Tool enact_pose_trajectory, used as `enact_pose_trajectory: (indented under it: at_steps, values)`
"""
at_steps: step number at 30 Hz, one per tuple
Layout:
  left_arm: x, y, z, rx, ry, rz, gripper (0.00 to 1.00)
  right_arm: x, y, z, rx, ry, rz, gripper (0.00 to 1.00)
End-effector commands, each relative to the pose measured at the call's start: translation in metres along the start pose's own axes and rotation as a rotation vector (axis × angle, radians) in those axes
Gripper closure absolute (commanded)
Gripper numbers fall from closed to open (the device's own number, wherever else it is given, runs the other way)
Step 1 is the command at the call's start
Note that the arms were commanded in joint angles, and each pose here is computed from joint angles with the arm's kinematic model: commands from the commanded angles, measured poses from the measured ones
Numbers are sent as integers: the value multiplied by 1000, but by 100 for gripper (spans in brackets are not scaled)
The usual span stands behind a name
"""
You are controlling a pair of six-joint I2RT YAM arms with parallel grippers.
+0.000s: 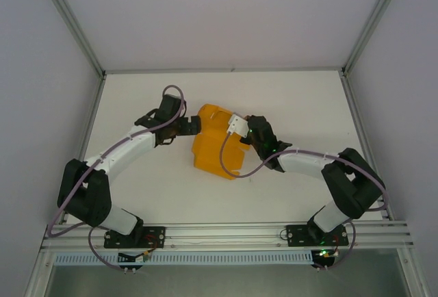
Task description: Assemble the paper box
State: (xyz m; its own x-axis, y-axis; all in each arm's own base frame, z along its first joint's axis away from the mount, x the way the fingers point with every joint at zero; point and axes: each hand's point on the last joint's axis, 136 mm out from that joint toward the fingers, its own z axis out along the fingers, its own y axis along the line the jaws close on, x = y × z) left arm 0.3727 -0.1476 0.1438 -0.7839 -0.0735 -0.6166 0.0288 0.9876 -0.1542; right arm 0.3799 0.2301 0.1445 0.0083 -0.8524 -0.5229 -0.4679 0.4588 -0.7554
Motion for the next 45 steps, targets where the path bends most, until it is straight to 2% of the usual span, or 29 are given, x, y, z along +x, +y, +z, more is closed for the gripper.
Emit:
enact_pose_trajectory:
  at_steps: [1,3,6,15,21,26,30,36,40,45]
  values:
    - [17,11,15,-40,57,-13,1,-2,-7,-5,3,-2,46,100]
    - [18,13,20,-57,59,-19,5,-2,-8,-5,8,-3,48,100]
    - [18,14,28,-73,72,-24,5,-3,-4,-6,-19,-8,54,100]
    - [19,-32,48,122,96,3,2,-6,14,-6,-108,-29,70,100]
    - [33,-40,66,100,146,56,2,-7,17,-4,-117,-32,78,100]
    - [44,-36,76,23,157,79,2,-8,18,-2,-121,-33,80,100]
    - [42,-41,65,55,150,67,0,-4,13,2,-91,-3,2,100]
    - [30,-56,19,198,84,37,0,-7,-15,10,74,41,-260,100]
    - [21,-38,-1,184,30,-29,0,-18,-27,15,202,37,-396,100]
    - [7,7,-3,94,-11,-161,0,-20,-14,24,269,27,-517,100]
